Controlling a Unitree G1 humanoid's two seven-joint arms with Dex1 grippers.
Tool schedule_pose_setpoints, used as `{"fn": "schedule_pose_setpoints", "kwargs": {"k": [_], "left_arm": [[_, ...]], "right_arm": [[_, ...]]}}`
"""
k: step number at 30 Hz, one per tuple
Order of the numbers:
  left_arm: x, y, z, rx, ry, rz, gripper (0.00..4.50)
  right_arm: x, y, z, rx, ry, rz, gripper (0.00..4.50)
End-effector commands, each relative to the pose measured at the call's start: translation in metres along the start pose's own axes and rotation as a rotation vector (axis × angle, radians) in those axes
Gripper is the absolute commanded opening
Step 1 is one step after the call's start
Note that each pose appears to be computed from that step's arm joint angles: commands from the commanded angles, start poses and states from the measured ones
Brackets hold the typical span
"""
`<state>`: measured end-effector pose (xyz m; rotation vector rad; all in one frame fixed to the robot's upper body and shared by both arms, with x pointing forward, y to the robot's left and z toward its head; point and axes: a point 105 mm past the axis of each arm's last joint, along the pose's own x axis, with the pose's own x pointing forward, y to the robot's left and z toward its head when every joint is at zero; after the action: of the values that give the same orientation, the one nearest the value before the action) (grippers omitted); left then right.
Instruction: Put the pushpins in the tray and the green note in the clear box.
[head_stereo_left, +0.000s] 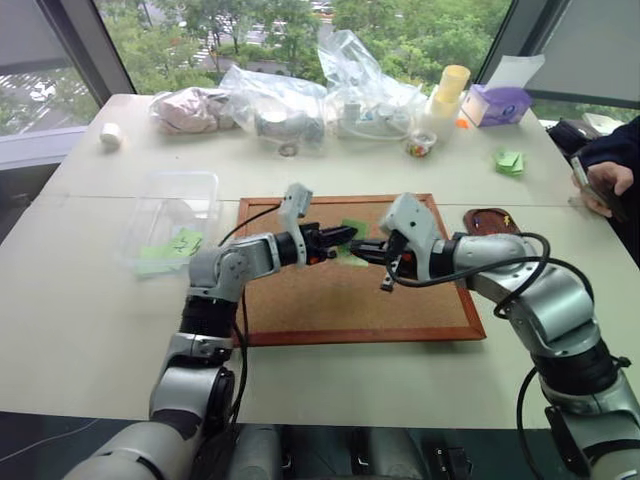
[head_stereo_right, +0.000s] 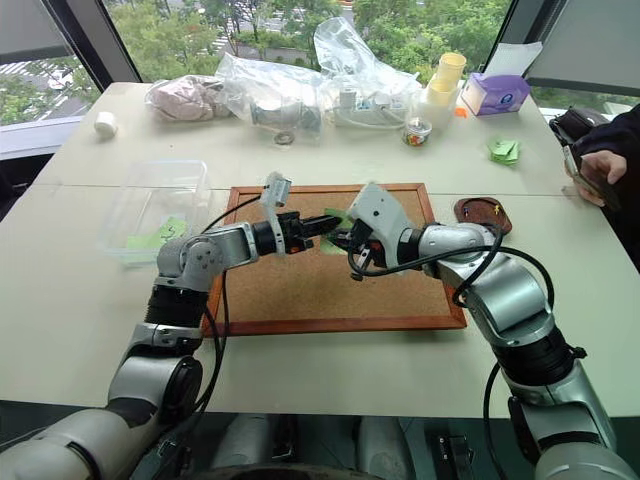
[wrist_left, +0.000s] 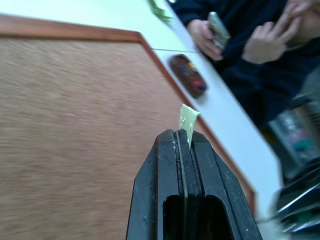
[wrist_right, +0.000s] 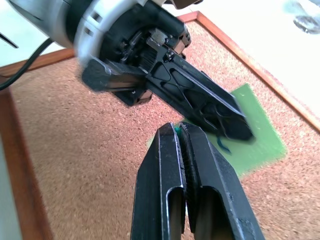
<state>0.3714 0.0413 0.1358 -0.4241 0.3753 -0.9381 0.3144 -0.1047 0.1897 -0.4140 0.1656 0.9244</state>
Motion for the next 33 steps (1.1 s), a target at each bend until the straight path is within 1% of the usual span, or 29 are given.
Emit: {"fn": "schedule_pose_setpoints", "kwargs": {"k": [1, 4, 7, 10, 13, 16, 21, 24, 26, 28, 31, 33], "left_arm": [[-0.006, 0.003, 0.005, 0.081, -0.037, 0.02, 0.04], [-0.009, -0.001, 0.008, 0.096, -0.071, 0.016, 0.04], [-0.012, -0.01, 0.016, 0.123, -0.111, -0.001, 0.04], [-0.015, -0.02, 0.023, 0.155, -0.149, -0.019, 0.04], [-0.017, -0.026, 0.027, 0.185, -0.17, -0.024, 0.04], [-0.02, -0.031, 0.027, 0.231, -0.165, -0.041, 0.04], [-0.025, -0.036, 0.029, 0.263, -0.172, -0.053, 0.04], [-0.028, -0.038, 0.03, 0.272, -0.173, -0.056, 0.0], [-0.029, -0.038, 0.029, 0.293, -0.165, -0.053, 0.0], [-0.032, -0.038, 0.03, 0.323, -0.161, -0.047, 0.0], [-0.036, -0.038, 0.033, 0.347, -0.169, -0.039, 0.0], [-0.04, -0.038, 0.037, 0.355, -0.185, -0.03, 0.0]], "right_arm": [[-0.032, -0.05, 0.015, 0.054, -0.07, -0.21, 0.0], [-0.047, -0.084, -0.003, 0.171, -0.063, -0.382, 0.0], [-0.064, -0.121, -0.038, 0.271, 0.006, -0.609, 0.0], [-0.078, -0.142, -0.069, 0.368, 0.053, -0.759, 0.0], [-0.087, -0.154, -0.093, 0.46, 0.067, -0.849, 0.0], [-0.093, -0.162, -0.108, 0.501, 0.085, -0.911, 0.0], [-0.092, -0.165, -0.126, 0.562, 0.093, -0.916, 0.0], [-0.09, -0.166, -0.129, 0.591, 0.079, -0.912, 0.93], [-0.09, -0.167, -0.13, 0.59, 0.078, -0.916, 1.93], [-0.092, -0.168, -0.128, 0.589, 0.073, -0.919, 3.03], [-0.095, -0.17, -0.124, 0.58, 0.065, -0.924, 4.48], [-0.098, -0.17, -0.117, 0.565, 0.053, -0.917, 4.48]]}}
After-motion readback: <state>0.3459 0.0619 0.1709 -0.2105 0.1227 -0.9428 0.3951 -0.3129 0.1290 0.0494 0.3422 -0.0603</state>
